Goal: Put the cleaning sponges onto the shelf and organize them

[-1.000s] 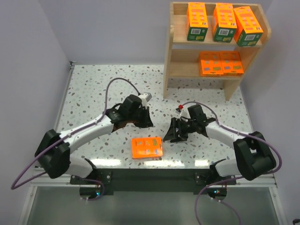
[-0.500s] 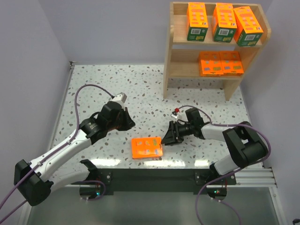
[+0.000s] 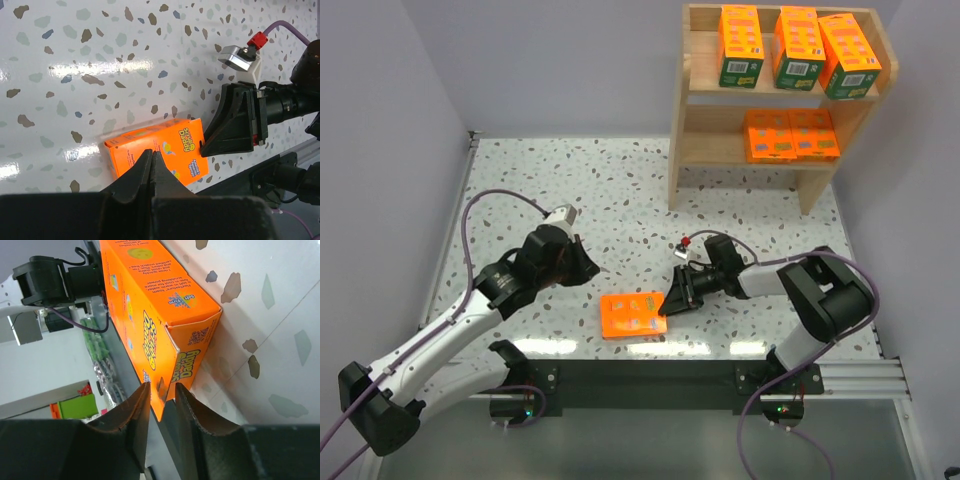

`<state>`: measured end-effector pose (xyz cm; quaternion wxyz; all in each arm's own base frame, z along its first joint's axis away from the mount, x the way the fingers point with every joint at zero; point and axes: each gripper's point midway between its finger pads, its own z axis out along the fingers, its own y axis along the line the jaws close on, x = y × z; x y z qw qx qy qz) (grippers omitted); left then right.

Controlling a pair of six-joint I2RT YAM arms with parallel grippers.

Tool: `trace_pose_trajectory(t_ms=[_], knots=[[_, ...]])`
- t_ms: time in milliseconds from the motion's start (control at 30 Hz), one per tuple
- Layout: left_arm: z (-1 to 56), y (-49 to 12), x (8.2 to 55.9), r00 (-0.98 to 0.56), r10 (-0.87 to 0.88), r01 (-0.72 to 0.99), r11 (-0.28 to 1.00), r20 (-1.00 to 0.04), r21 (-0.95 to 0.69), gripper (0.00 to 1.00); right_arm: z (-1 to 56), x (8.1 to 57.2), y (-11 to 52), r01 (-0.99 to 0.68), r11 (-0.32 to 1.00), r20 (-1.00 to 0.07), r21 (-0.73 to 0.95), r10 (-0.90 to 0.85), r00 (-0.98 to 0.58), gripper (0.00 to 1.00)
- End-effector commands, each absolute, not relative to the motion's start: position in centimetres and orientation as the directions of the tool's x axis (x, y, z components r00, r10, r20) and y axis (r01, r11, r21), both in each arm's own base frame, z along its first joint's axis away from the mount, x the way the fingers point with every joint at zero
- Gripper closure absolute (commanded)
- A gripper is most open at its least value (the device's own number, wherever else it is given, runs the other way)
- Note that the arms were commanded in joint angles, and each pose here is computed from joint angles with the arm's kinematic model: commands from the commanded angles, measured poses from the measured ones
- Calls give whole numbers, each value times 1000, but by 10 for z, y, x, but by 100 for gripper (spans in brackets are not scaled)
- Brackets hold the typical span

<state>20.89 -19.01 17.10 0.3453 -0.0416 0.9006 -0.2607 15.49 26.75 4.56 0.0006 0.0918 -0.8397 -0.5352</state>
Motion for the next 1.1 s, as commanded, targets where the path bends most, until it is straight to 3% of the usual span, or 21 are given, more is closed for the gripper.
trace_pose_trajectory(t_ms=[0,233,433,767,1067], knots=[[165,-186,206,-760,-275,78,861,-588,-503,100,59,162,277,-201,342,-149,918,-173,-974,72],[161,-185,203,-765,-273,78,860,-583,-505,100,57,159,279,-179,315,-128,932,-176,-976,82],[160,-185,202,-768,-264,86,860,-583,-503,100,57,156,279,-142,304,-90,942,-177,-980,100],[188,-165,206,-713,-312,35,879,-628,-476,100,113,157,283,-112,250,-87,962,-110,-990,100],[215,-143,210,-651,-371,-30,885,-663,-465,100,201,188,279,-110,142,-126,984,103,-987,100]])
